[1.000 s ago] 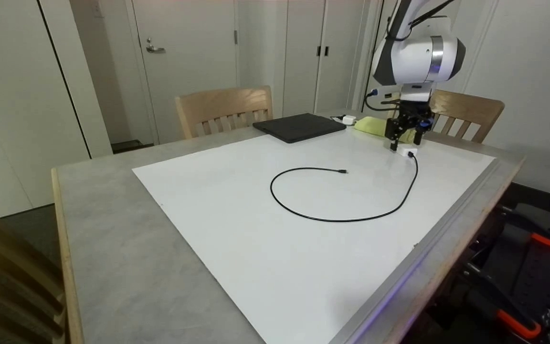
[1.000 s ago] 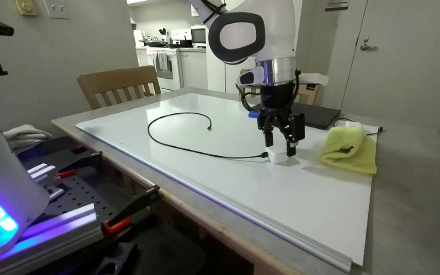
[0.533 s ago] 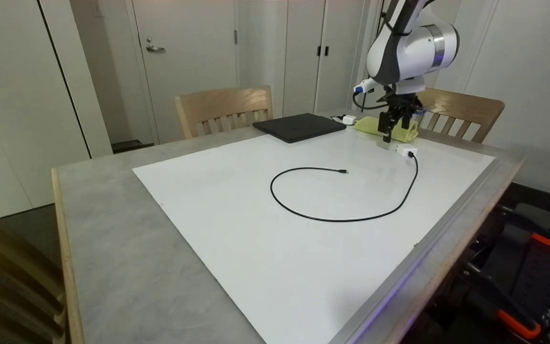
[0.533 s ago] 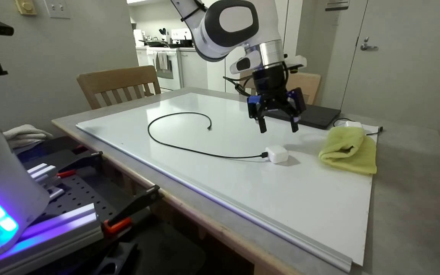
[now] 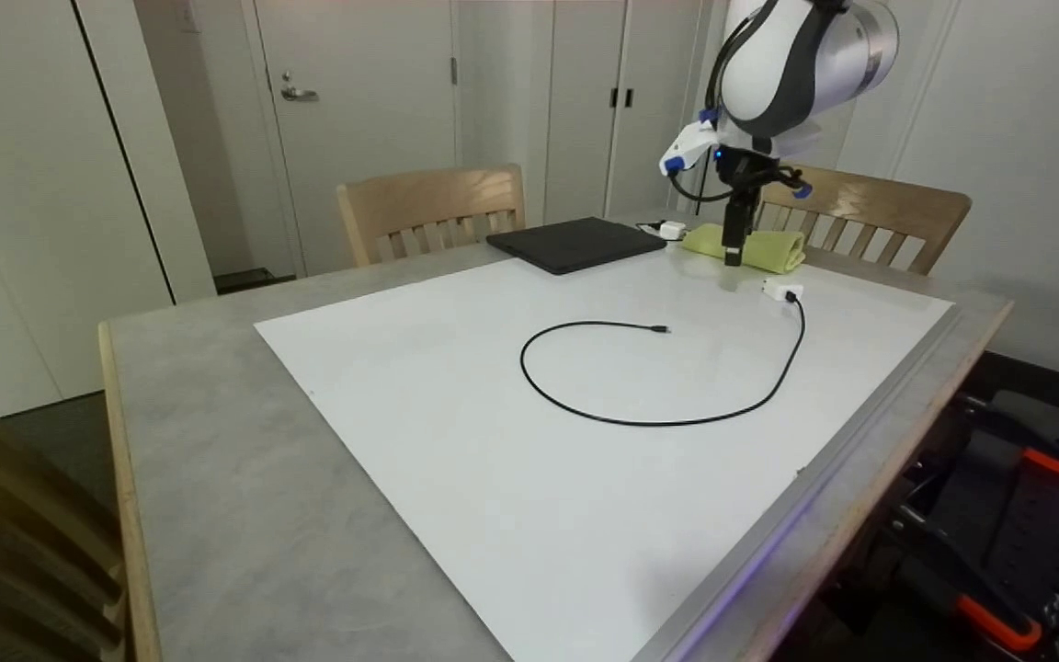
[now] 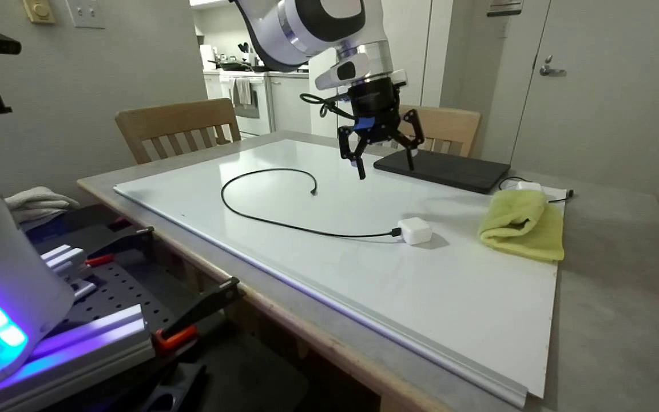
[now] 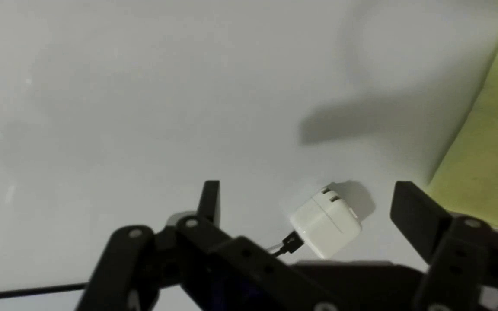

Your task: Unwind the phone charger

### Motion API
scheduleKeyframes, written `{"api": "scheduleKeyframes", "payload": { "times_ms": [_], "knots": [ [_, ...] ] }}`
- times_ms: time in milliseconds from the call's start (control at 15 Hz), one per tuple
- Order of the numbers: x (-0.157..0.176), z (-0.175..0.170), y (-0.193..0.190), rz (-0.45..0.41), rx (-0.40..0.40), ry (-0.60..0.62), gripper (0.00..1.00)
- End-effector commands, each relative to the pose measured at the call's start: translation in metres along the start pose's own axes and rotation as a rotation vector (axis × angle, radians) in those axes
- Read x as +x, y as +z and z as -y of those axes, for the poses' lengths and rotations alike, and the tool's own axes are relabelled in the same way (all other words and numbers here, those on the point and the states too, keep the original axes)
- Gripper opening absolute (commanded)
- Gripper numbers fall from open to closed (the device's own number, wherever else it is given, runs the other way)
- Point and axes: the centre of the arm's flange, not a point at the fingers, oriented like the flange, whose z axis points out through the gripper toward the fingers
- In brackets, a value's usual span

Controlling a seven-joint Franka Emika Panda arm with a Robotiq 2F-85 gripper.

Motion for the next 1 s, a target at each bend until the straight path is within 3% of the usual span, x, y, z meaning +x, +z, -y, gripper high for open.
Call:
{"api": "scheduleKeyframes", "payload": {
  "times_ms": [0, 467, 933],
  "knots": [
    [0.021, -0.023, -0.012, -0.008, -0.125, -0.071, 1.00],
    [0.036, -0.071, -0.018, 0.057, -0.236, -0.019, 1.00],
    [0.015, -0.130, -0.015, 0.097, -0.285, -0.018, 1.00]
  ]
}}
